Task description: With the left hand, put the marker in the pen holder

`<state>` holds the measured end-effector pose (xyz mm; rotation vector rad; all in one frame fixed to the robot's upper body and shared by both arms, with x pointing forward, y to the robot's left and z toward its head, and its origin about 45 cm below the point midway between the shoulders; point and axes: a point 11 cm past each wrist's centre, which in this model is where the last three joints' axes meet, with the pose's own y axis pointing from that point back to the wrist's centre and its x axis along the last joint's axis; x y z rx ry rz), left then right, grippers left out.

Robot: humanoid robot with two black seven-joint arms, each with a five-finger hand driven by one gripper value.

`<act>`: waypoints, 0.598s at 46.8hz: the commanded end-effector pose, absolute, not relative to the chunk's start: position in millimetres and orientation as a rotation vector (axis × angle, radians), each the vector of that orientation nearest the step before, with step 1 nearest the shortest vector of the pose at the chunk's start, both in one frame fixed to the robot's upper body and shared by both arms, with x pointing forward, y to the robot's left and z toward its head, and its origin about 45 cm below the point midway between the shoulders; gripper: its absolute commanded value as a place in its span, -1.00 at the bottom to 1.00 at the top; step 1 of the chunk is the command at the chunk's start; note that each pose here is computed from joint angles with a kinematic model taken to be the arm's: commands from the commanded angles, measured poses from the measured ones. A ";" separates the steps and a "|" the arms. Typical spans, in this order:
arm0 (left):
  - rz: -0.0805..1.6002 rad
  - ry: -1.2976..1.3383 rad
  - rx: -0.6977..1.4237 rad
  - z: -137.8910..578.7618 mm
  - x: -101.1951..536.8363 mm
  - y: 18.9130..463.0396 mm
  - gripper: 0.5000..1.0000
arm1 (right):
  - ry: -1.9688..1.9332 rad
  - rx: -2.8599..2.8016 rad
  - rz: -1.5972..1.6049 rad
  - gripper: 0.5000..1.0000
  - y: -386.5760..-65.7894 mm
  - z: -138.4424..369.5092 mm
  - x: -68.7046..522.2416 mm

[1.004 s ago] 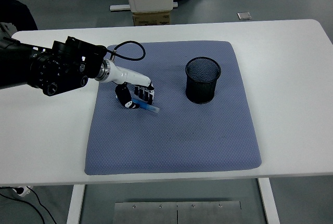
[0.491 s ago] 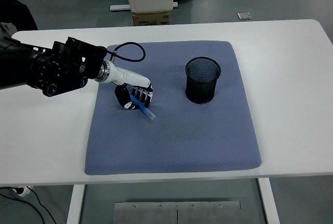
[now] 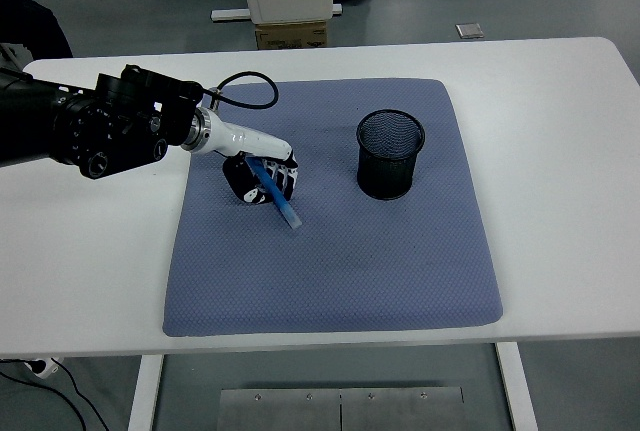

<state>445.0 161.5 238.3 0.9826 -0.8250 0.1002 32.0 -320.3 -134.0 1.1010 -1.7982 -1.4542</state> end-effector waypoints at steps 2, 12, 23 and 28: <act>0.105 -0.825 0.980 239.6 445.6 161.4 -1.00 | -1.798 1.101 -1.454 1.00 -320.3 -134.0 32.0; 0.102 -0.828 0.969 241.5 445.5 160.6 -1.00 | -1.798 1.101 -1.454 1.00 -320.3 -134.0 32.0; 0.100 -0.830 0.967 241.3 445.3 159.2 -0.98 | -1.798 1.101 -1.454 1.00 -320.3 -134.0 32.0; 0.108 -0.826 0.965 242.0 446.0 159.9 -0.97 | -1.798 1.101 -1.454 1.00 -320.3 -134.0 32.0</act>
